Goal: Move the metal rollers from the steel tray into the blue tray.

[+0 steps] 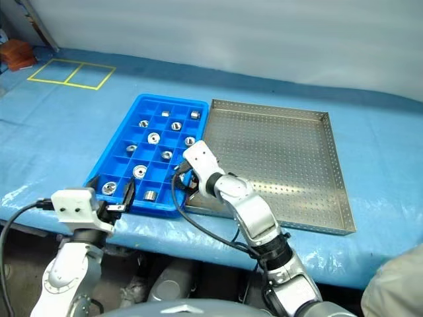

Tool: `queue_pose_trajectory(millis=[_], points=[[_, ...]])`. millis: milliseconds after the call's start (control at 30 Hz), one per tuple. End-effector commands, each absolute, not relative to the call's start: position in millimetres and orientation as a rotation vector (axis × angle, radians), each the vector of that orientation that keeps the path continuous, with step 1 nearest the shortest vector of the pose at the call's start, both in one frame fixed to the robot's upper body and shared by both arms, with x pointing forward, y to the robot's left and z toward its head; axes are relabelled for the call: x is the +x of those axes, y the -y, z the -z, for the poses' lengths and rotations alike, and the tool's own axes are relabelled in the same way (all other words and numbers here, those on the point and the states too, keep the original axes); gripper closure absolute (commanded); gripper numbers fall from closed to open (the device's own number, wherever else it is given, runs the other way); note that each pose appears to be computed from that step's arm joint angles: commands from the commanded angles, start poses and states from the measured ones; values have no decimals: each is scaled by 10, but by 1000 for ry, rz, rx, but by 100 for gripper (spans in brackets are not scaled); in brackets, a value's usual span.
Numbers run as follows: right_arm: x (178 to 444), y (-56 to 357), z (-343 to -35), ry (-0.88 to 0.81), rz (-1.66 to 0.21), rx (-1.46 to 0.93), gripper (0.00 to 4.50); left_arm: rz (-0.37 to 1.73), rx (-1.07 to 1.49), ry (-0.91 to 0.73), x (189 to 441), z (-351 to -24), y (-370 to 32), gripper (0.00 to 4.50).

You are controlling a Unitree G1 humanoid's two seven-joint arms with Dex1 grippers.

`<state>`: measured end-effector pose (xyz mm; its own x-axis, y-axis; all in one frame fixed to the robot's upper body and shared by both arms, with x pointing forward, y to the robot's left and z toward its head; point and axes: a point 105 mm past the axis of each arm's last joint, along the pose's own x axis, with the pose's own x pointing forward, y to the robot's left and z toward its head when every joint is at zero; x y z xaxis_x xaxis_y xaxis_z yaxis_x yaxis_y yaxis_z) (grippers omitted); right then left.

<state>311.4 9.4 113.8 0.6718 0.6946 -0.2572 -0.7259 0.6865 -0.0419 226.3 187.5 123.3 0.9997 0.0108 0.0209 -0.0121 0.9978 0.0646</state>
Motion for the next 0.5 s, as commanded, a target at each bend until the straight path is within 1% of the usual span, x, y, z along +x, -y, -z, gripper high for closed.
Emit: queue_pose_trajectory(millis=[33, 100, 267, 433, 500], points=[[3088, 106, -1409, -130, -768, -110, 2, 60, 91, 45, 2344, -1310, -1799, 41], [3055, 209, -1440, -114, -758, -115, 2, 96, 99, 49, 2411, -1323, -1772, 41], [2954, 505, -1386, -111, -690, -138, 2, 214, 130, 59, 2625, -1357, -1645, 41], [2932, 756, -1254, -142, -551, -112, 2, 309, 149, 69, 2765, -1370, -1499, 41], [2906, 817, -1201, -155, -526, -119, 2, 353, 159, 70, 2800, -1367, -1430, 41]])
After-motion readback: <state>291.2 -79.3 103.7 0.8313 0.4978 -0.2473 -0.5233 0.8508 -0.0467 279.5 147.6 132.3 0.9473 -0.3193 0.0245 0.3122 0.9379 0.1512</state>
